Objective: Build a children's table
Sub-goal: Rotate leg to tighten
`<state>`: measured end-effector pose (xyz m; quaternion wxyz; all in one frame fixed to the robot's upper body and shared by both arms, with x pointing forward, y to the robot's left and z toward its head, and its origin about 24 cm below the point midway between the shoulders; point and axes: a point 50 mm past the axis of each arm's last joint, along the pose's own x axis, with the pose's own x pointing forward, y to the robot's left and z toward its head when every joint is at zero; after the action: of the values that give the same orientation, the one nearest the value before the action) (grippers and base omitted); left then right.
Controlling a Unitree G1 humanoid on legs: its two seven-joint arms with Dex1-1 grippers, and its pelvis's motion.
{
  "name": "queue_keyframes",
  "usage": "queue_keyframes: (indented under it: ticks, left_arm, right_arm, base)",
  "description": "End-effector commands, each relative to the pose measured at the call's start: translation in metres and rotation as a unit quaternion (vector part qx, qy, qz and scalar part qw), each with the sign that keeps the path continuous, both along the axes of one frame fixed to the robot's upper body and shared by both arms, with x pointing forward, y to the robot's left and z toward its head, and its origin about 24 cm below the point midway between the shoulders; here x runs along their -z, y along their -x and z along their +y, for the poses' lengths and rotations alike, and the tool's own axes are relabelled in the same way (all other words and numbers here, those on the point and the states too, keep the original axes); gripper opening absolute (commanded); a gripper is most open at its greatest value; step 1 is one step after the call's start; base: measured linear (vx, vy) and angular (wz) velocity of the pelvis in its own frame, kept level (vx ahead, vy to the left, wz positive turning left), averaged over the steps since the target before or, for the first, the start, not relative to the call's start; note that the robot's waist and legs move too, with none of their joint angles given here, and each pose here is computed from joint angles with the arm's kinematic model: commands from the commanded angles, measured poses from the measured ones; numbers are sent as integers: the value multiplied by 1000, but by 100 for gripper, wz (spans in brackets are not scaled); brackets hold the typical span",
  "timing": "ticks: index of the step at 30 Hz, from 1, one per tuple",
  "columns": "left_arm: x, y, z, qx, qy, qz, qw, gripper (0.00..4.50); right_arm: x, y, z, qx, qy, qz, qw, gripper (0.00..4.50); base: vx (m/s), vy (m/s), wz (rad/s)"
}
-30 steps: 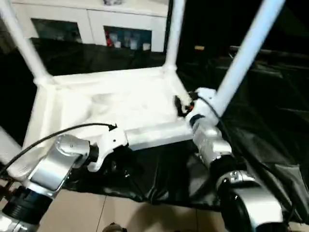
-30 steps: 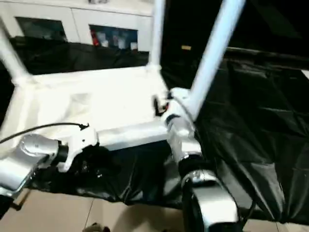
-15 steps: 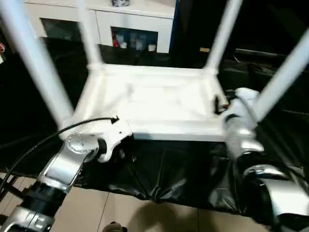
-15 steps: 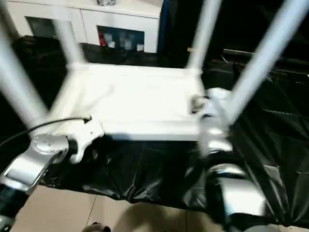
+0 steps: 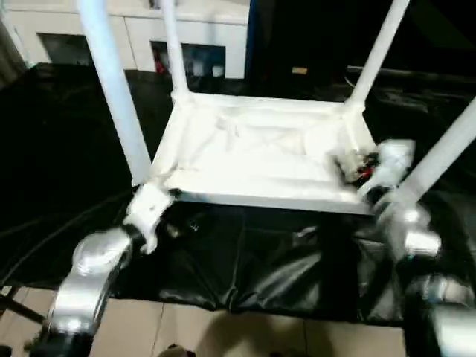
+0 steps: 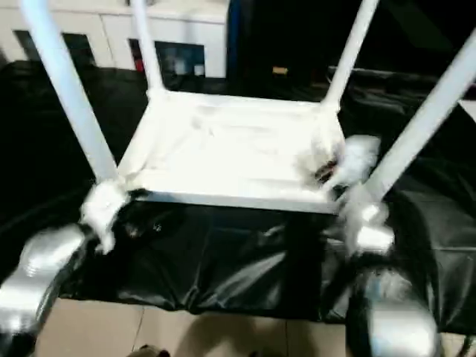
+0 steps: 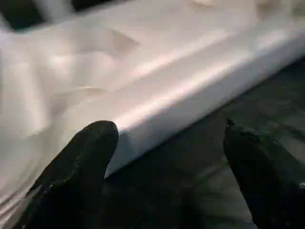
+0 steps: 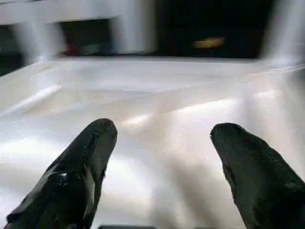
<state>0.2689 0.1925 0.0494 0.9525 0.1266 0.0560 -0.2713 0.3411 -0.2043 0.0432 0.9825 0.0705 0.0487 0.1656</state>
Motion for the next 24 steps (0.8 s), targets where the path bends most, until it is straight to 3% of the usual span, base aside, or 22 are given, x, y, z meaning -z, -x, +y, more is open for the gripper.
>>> queue_keyframes:
  ticks: [1,2,6,8,11,14,16,19,24]
  left_arm:
    - [-8,0,13,-68,6,-57,996,445]
    - [-6,6,22,-126,15,-82,989,447]
    - [-5,11,29,-184,16,-101,978,450]
    - [-6,12,36,-254,28,-118,960,450]
    - [-5,9,35,-251,44,-110,961,450]
    - [-9,-5,31,-208,61,-104,971,450]
    - [-15,-18,27,-163,84,-94,979,450]
    - [-17,-27,24,-135,88,-87,983,450]
    - [-12,-50,17,-100,72,-38,992,450]
  right_arm:
    - [-10,4,9,-40,-4,-18,999,385]
    - [-5,17,18,-74,-9,-11,997,396]
    - [0,30,23,-100,-17,-1,995,420]
    - [4,54,28,-139,-27,26,990,435]
    - [5,61,29,-151,-24,35,988,448]
    - [9,72,25,-156,-8,66,986,448]
    - [17,82,20,-141,21,114,983,448]
    - [21,86,15,-115,33,134,984,448]
    - [25,87,7,-54,40,163,984,448]
  base:
    - [0,0,0]
    - [0,0,0]
    - [0,0,0]
    - [0,0,0]
    - [0,0,0]
    - [0,0,0]
    - [0,0,0]
    - [0,0,0]
    - [0,0,0]
